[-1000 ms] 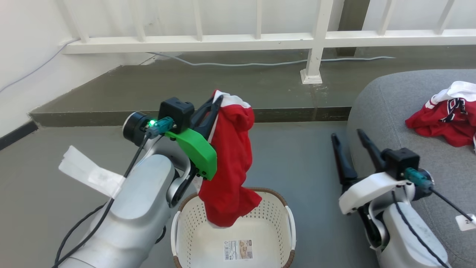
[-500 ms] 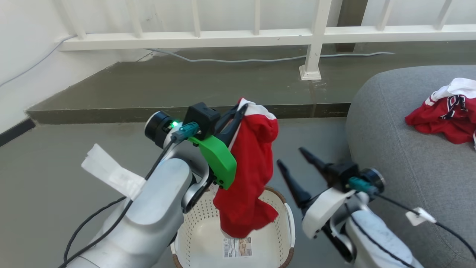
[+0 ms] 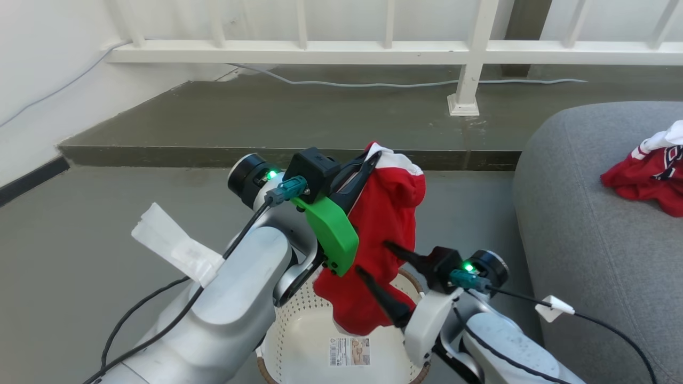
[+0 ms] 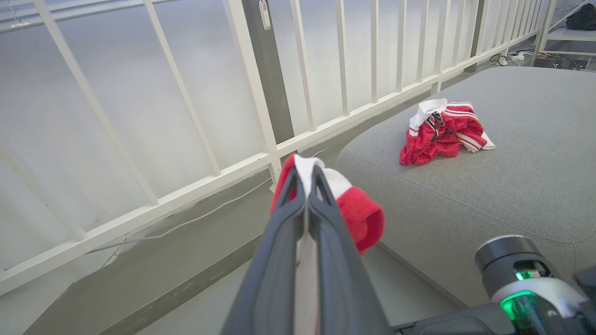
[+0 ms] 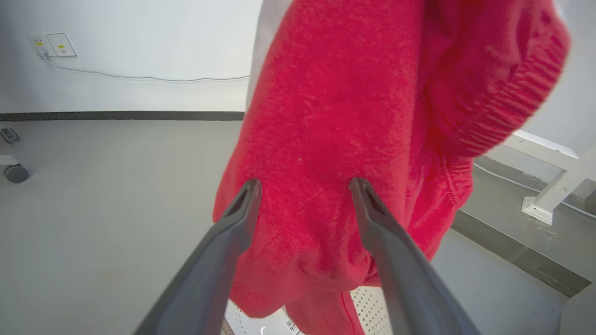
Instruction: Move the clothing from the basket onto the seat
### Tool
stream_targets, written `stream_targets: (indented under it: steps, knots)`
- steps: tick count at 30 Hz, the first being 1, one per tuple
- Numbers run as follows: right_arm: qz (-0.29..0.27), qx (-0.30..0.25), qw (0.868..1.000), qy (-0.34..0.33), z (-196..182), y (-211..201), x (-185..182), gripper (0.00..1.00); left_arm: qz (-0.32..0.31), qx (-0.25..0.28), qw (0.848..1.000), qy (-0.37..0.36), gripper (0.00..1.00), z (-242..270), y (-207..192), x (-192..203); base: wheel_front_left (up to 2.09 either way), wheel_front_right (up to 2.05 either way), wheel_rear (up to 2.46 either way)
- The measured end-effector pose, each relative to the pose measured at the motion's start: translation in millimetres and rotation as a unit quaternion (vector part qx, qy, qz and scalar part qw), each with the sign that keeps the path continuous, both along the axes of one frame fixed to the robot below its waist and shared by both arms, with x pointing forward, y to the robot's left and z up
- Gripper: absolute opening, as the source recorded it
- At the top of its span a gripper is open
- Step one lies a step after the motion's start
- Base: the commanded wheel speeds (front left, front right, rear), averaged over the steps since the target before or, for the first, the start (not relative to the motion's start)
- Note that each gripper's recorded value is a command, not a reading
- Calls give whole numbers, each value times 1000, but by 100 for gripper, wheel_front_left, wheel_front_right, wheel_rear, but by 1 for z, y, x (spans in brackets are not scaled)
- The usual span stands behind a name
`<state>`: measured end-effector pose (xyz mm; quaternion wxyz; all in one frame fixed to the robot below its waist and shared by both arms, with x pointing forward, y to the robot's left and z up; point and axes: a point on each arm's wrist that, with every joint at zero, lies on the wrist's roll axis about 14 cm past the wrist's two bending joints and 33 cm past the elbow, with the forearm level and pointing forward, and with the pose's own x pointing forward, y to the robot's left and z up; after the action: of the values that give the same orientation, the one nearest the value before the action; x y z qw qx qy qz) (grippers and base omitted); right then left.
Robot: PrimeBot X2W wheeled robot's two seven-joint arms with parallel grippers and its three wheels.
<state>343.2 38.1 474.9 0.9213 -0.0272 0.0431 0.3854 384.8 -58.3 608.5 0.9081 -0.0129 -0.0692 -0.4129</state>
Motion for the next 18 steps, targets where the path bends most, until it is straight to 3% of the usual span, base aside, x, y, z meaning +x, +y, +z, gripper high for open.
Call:
stream_targets:
  steps: [7,18]
  knots:
    - [56,12,998,17,0,30,-17,100,-6,-7,1000,-3,0,6,0,-6,0,0,0]
    - [43,25,998,31,3,27,-4,100,-1,-10,1000,0,0,7,0,-6,0,0,0]
